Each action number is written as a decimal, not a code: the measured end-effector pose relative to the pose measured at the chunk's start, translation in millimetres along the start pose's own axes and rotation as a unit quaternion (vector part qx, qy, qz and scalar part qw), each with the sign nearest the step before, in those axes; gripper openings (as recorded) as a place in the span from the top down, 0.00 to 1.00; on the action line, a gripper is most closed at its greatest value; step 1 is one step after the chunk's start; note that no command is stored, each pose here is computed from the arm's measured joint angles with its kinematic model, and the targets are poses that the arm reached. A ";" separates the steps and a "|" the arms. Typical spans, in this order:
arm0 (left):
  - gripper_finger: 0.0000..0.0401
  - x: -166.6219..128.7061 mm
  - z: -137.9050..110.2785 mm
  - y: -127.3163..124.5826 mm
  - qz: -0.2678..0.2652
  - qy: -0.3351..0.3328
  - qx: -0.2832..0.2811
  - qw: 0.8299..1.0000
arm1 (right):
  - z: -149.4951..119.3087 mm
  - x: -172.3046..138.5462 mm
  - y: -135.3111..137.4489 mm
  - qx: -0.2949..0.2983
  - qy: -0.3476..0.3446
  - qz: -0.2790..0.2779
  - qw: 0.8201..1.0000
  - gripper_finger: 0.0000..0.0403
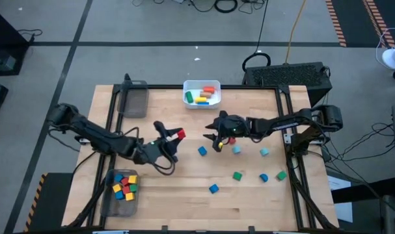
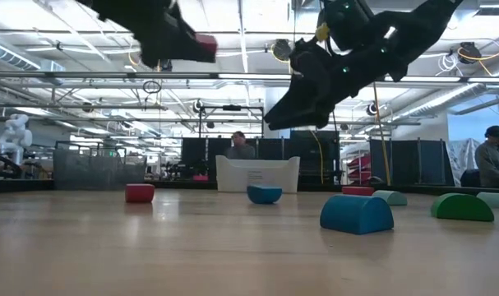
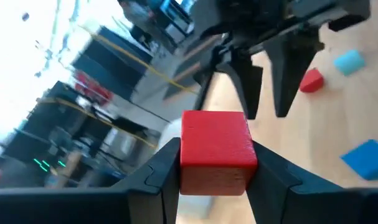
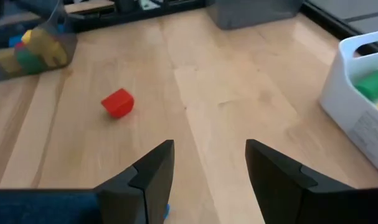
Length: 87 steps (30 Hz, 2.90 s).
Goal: Sort blocks by size
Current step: Put the red square block into the bottom black bin, then put the red semicircle block into the top black bin
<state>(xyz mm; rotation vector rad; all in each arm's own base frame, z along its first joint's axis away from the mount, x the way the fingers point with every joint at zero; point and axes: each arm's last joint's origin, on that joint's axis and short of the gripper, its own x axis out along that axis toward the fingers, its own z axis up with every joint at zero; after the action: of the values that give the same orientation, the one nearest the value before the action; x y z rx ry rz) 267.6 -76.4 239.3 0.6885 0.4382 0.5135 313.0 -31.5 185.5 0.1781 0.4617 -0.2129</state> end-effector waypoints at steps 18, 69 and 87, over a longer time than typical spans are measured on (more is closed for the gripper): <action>0.65 -72.7 -52.2 28.0 -0.222 0.226 -0.293 0.902 | -4.8 -0.9 20.1 -0.021 0.007 0.032 0.999 0.54; 0.56 -174.2 -79.7 -27.2 -0.372 0.526 -0.238 0.727 | -26.7 24.1 62.5 -0.051 -0.048 0.120 0.990 0.54; 0.56 -148.9 -77.1 -5.2 -0.375 0.499 -0.253 0.739 | -17.6 27.5 65.0 -0.039 -0.032 0.118 0.992 0.54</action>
<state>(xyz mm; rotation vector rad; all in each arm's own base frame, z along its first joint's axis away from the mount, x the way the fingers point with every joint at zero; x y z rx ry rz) 110.3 -128.5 213.7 -0.4012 1.4537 0.1505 345.4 30.4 165.3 0.1477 0.3799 0.0310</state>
